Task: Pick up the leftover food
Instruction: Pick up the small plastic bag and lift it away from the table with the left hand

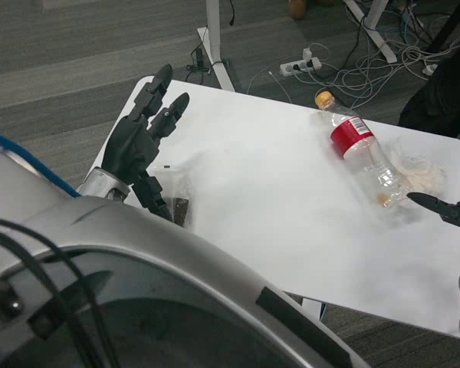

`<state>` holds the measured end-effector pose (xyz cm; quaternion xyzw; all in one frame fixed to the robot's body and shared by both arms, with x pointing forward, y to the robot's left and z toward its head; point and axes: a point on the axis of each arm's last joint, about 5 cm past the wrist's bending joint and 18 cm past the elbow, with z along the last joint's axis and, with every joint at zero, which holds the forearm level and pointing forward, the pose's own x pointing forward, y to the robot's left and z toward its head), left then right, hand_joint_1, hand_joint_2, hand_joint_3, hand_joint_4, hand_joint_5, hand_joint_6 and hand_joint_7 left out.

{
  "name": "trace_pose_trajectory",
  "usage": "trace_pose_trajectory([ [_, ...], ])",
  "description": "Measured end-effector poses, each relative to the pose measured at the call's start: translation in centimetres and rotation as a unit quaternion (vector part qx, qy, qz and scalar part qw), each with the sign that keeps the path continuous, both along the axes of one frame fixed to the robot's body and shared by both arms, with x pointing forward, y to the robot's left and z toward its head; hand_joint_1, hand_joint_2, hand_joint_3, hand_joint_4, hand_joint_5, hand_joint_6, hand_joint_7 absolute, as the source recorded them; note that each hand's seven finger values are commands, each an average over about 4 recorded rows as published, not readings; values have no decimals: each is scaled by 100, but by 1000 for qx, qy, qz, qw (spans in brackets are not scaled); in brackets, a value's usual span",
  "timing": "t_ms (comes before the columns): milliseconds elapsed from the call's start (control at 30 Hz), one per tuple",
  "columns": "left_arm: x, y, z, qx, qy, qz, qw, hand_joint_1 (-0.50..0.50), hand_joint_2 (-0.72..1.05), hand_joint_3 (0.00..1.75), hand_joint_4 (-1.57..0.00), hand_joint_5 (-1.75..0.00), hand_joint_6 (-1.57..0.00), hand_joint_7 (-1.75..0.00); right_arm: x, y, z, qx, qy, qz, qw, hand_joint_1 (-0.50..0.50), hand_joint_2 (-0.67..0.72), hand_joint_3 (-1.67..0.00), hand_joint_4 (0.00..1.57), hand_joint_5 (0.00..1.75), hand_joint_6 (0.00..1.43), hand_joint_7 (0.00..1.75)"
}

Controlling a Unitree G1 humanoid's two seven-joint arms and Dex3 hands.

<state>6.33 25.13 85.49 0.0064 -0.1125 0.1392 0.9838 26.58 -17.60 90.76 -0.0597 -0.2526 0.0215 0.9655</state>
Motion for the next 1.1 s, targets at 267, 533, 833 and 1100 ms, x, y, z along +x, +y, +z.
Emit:
trace_pose_trajectory([
  [267, -124, 72, -65, 28, 46, -2, 999, -50, -64, 0, -30, 0, 0, 0, 1, -11, 3, -1, 0, -1, 1000, -42, -5, -8, 3, 0, 0, 0],
  [533, -250, 111, -146, 51, 105, -23, 993, -50, -59, 4, -30, 0, 0, 0, 1, -11, 2, 0, 1, -1, 1000, -42, -10, -8, 1, 0, 0, 0],
  [833, -237, 106, -213, 72, 141, -44, 986, -50, -55, 0, -27, 0, 0, 0, 0, -8, -1, 2, 3, -1, 1000, -42, -5, -8, 3, 0, 0, 0],
  [1100, -126, 89, -289, 109, 145, -60, 982, -50, -55, 0, -22, 0, 0, 0, -1, 4, -7, 4, 4, 1, 1000, -42, -3, -8, 3, 0, 0, 0],
])
